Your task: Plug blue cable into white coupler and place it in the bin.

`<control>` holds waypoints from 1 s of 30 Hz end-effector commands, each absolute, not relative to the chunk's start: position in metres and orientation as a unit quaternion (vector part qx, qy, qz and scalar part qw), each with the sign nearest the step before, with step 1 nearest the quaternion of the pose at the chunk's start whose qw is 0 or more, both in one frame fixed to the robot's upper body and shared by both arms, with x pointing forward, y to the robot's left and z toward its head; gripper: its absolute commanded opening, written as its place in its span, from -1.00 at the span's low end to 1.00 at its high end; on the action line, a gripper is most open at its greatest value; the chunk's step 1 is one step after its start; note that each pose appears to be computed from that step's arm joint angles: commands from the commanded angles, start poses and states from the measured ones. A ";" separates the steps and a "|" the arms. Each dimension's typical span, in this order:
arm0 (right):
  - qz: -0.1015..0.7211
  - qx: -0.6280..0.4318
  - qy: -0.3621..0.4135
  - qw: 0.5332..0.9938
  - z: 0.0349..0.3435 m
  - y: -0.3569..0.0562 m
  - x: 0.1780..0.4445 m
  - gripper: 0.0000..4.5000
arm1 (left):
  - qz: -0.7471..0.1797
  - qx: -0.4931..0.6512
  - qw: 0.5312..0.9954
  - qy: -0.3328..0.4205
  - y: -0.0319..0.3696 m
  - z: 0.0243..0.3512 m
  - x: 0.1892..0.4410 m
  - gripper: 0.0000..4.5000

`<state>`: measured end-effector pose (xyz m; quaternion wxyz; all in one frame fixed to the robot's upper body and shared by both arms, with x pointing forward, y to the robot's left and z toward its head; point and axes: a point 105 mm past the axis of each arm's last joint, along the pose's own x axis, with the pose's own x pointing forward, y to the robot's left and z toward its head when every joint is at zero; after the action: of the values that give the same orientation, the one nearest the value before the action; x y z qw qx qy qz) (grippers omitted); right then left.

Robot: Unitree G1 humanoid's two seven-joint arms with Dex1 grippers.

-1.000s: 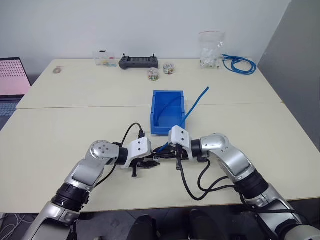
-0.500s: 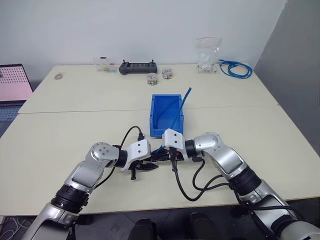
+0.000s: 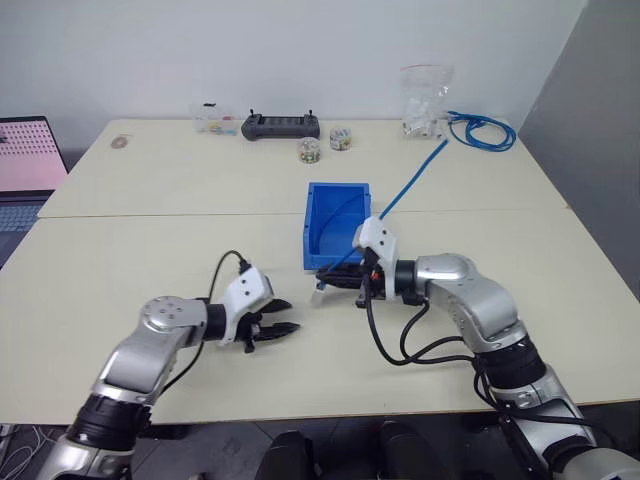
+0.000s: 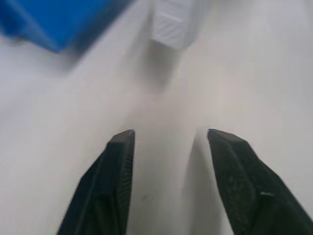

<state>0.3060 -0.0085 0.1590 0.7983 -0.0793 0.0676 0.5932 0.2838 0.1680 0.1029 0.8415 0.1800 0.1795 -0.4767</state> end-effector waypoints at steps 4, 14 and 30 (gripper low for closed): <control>0.568 -0.041 0.011 0.822 0.220 -0.026 0.323 -1.00 | -0.443 0.192 0.866 0.129 0.166 0.145 0.277 0.80; 0.457 -0.029 0.060 0.887 0.236 -0.038 0.425 -1.00 | -0.432 0.194 0.876 0.092 0.152 0.162 0.292 0.99; 0.500 -0.170 0.131 0.839 0.223 -0.109 0.395 0.83 | -0.392 0.191 0.895 0.093 0.183 0.172 0.308 1.00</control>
<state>0.4054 -0.1058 0.2191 0.8503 -0.1457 0.1405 0.4859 0.3054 0.1755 0.1545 0.8888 0.1825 0.1216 -0.4024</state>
